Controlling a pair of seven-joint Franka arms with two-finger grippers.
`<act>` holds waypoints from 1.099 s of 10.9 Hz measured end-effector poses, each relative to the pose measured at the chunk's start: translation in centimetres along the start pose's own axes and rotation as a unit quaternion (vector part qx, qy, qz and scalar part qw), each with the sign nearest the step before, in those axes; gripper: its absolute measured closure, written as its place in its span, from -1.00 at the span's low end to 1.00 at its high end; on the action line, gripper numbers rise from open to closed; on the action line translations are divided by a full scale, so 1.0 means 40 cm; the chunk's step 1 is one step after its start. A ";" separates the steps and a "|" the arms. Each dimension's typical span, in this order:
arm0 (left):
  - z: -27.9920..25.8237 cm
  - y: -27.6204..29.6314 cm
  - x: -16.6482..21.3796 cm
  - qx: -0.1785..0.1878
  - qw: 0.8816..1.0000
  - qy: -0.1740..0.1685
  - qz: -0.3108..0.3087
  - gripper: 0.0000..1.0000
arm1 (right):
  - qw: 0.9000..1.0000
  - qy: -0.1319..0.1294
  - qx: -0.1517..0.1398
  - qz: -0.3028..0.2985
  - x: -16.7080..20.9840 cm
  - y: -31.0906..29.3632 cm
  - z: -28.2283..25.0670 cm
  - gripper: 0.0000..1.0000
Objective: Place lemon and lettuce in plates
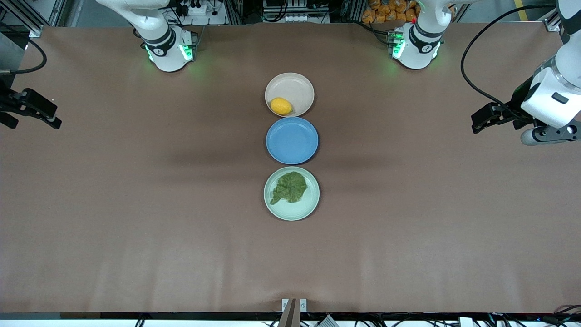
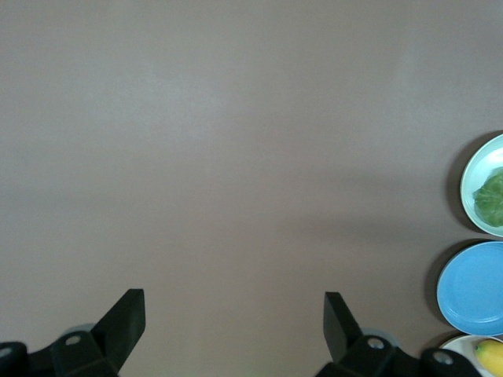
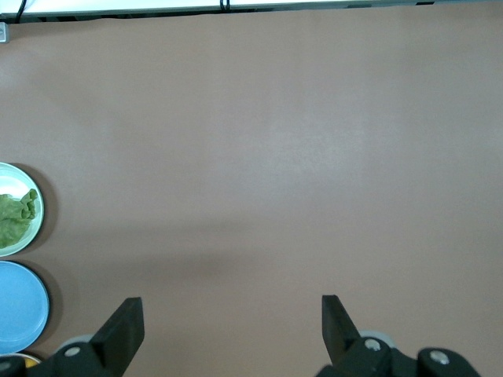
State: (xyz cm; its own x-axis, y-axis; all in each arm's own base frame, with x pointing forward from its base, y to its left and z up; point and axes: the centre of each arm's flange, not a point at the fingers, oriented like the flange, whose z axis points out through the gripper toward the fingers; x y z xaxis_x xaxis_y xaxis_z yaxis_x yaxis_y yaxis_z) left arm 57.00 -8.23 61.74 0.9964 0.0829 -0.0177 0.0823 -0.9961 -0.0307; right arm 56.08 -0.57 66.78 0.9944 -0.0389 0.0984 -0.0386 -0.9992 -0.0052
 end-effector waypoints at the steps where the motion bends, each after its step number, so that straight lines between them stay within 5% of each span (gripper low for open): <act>1: -0.002 -0.010 0.001 0.001 1.000 0.001 -0.004 -1.00 | 1.000 0.000 0.000 0.001 -0.001 0.003 -0.002 -1.00; 12: -0.073 -0.022 -0.030 0.002 1.000 0.003 0.016 -1.00 | 1.000 0.001 0.003 -0.001 -0.001 -0.004 -0.003 -1.00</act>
